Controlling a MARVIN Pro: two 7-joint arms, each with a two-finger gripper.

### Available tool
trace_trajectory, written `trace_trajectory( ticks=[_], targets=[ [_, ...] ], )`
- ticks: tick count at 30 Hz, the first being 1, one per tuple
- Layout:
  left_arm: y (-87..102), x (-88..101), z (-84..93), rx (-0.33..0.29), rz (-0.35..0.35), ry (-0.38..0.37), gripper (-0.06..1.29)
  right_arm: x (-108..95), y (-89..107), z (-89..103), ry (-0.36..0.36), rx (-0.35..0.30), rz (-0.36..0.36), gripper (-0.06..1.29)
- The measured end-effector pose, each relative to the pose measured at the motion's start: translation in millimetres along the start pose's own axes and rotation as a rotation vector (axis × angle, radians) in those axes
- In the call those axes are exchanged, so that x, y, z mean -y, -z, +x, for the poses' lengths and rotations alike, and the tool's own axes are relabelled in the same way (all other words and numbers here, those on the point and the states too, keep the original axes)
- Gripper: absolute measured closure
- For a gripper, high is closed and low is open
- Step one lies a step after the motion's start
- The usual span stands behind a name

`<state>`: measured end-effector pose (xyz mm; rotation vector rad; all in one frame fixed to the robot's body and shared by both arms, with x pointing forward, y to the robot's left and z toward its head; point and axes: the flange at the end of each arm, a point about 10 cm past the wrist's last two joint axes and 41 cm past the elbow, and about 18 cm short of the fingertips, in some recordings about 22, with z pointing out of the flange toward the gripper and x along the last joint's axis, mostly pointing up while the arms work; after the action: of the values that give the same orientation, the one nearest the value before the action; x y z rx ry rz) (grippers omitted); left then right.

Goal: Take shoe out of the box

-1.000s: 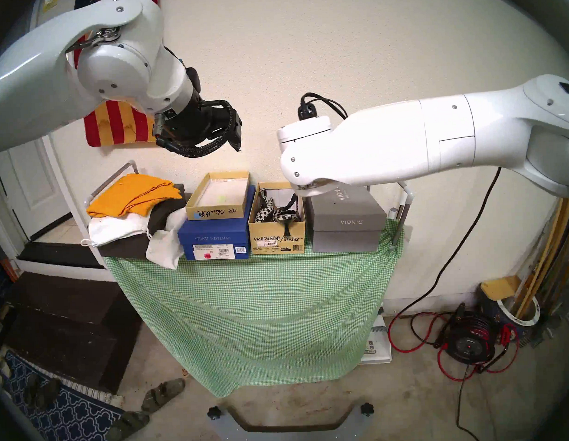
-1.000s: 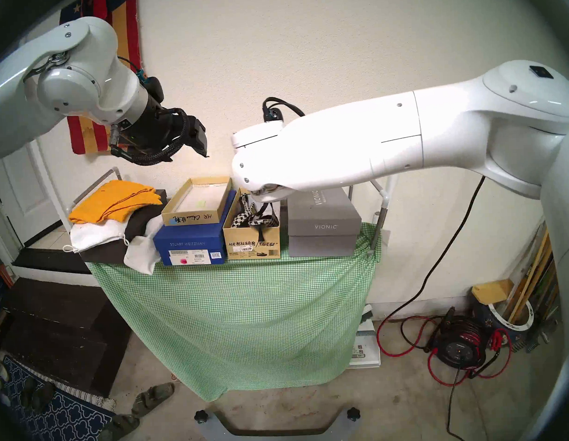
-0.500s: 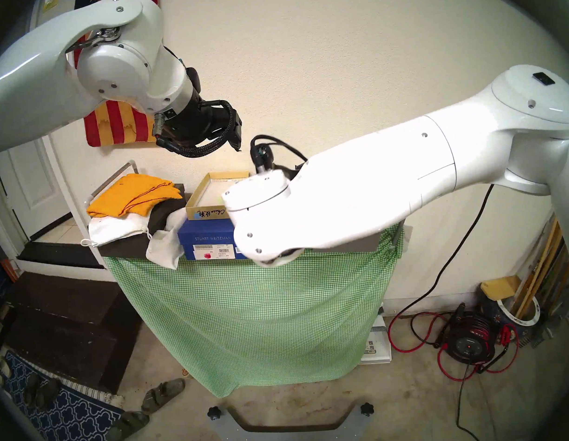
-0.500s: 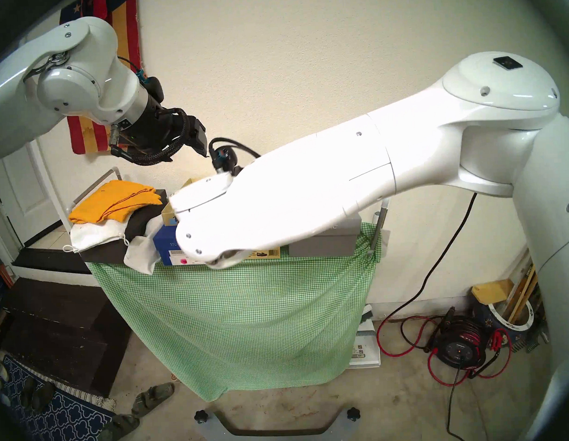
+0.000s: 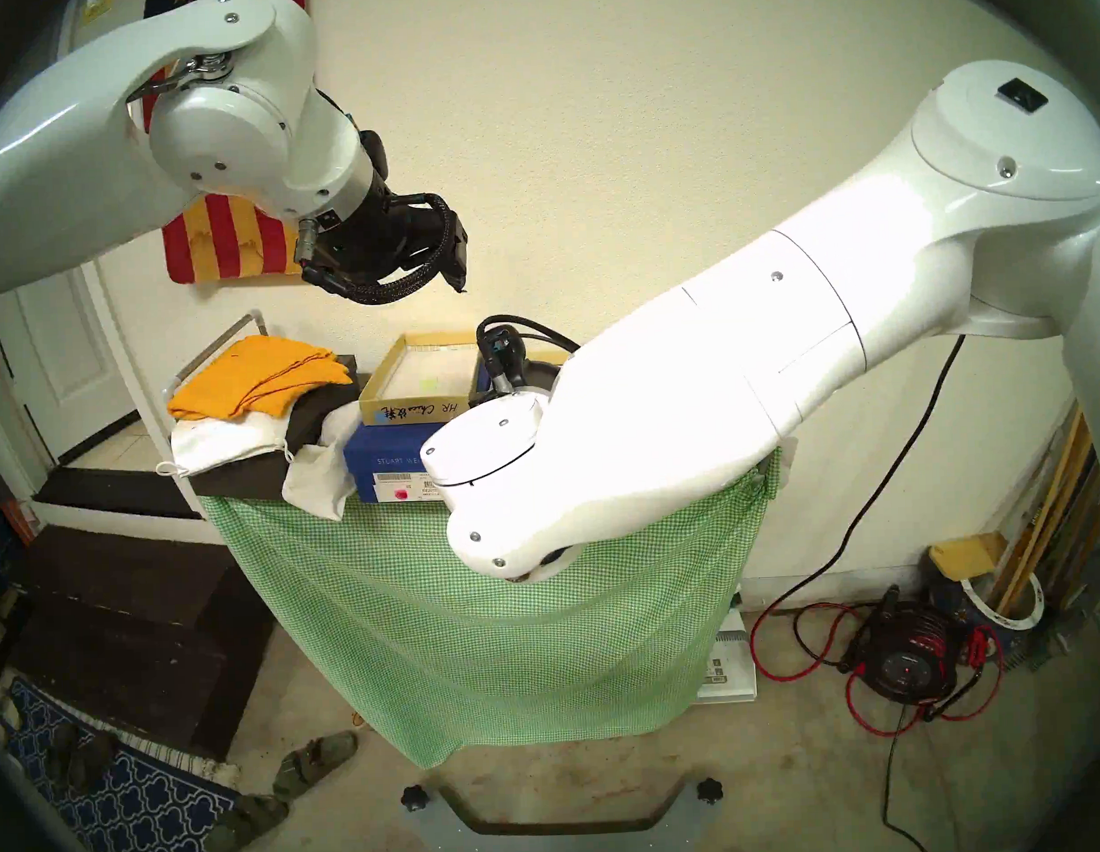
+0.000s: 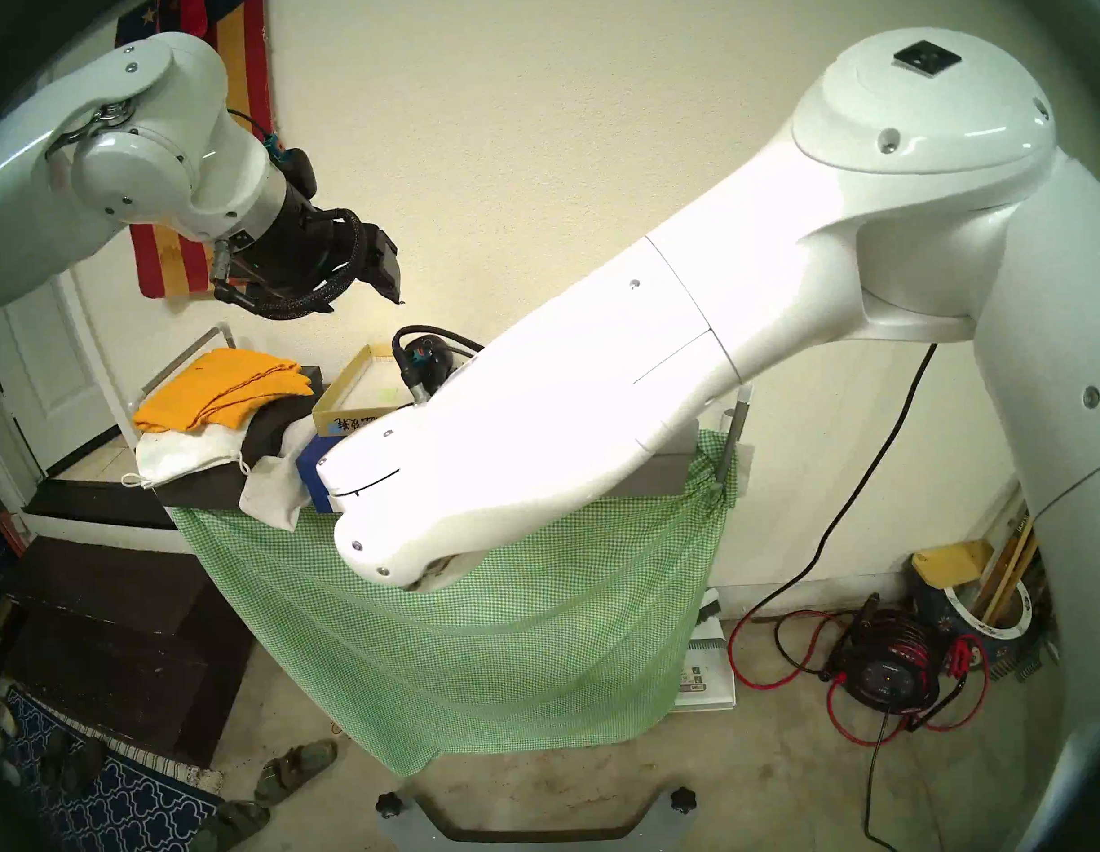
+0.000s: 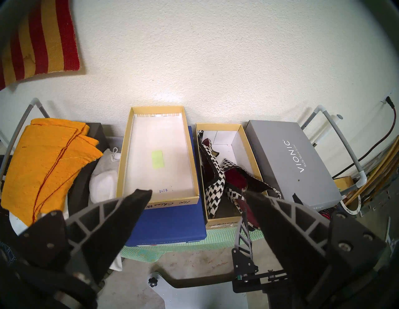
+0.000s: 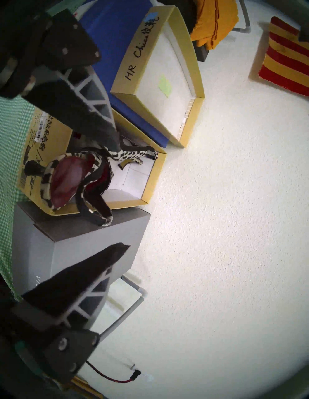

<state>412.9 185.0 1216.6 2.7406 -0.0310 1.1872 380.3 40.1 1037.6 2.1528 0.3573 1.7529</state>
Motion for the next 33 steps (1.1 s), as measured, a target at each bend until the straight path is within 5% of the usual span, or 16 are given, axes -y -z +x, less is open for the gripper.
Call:
trace_trajectory(
  ticks=[11,19,33],
  targets=[
    [0.0,0.0,0.0,0.0,0.0,0.0,0.03,3.0,14.5,-21.5,0.014,0.027,-0.002,0.01],
    [0.0,0.0,0.0,0.0,0.0,0.0,0.03,7.9,23.6,-44.0,0.009,0.034,0.106,0.01],
    [0.0,0.1,0.0,0.0,0.0,0.0,0.03,-1.3,20.1,-55.3,0.033,-0.043,0.189,0.01]
  ],
)
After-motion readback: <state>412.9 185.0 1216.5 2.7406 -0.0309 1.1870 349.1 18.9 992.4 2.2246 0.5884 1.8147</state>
